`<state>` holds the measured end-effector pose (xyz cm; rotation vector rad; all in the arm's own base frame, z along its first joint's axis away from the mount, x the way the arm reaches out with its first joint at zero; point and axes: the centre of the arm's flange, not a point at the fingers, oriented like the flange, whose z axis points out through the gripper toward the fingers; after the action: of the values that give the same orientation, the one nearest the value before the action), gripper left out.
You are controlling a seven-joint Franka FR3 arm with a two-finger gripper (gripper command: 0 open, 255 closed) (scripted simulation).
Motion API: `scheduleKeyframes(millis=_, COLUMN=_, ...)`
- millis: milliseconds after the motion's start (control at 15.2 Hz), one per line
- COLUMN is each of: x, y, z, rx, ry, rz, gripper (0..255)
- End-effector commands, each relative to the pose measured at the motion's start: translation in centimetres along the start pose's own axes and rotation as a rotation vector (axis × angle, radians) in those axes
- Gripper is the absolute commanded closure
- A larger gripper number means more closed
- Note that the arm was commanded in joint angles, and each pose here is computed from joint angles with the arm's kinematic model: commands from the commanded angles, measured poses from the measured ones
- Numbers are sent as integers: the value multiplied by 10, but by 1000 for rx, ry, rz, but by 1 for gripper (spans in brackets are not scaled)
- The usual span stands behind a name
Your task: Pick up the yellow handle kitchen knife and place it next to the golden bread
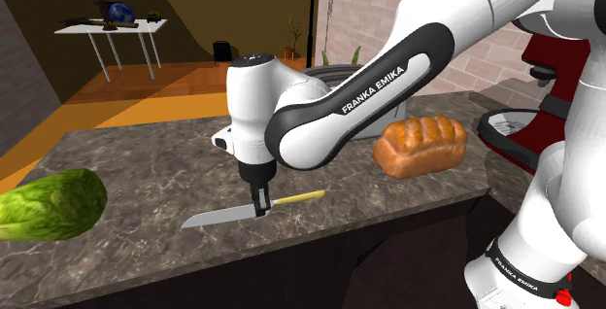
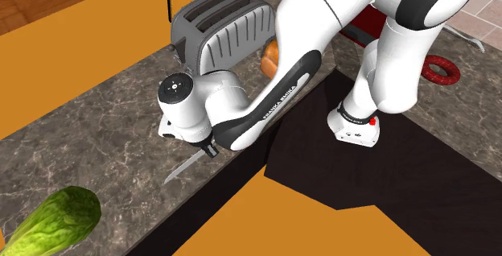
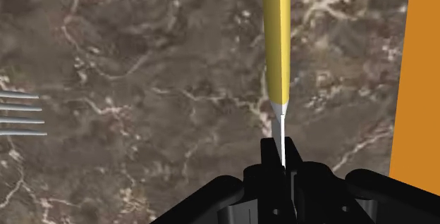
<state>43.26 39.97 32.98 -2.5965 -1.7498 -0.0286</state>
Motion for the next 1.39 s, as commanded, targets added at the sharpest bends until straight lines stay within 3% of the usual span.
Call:
scheduleKeyframes(millis=0, x=0, y=0, z=0, rx=0, ry=0, rz=0, gripper=255)
scheduleKeyframes(millis=1320, x=2, y=0, z=-100, rx=0, ry=0, rz=0, gripper=255)
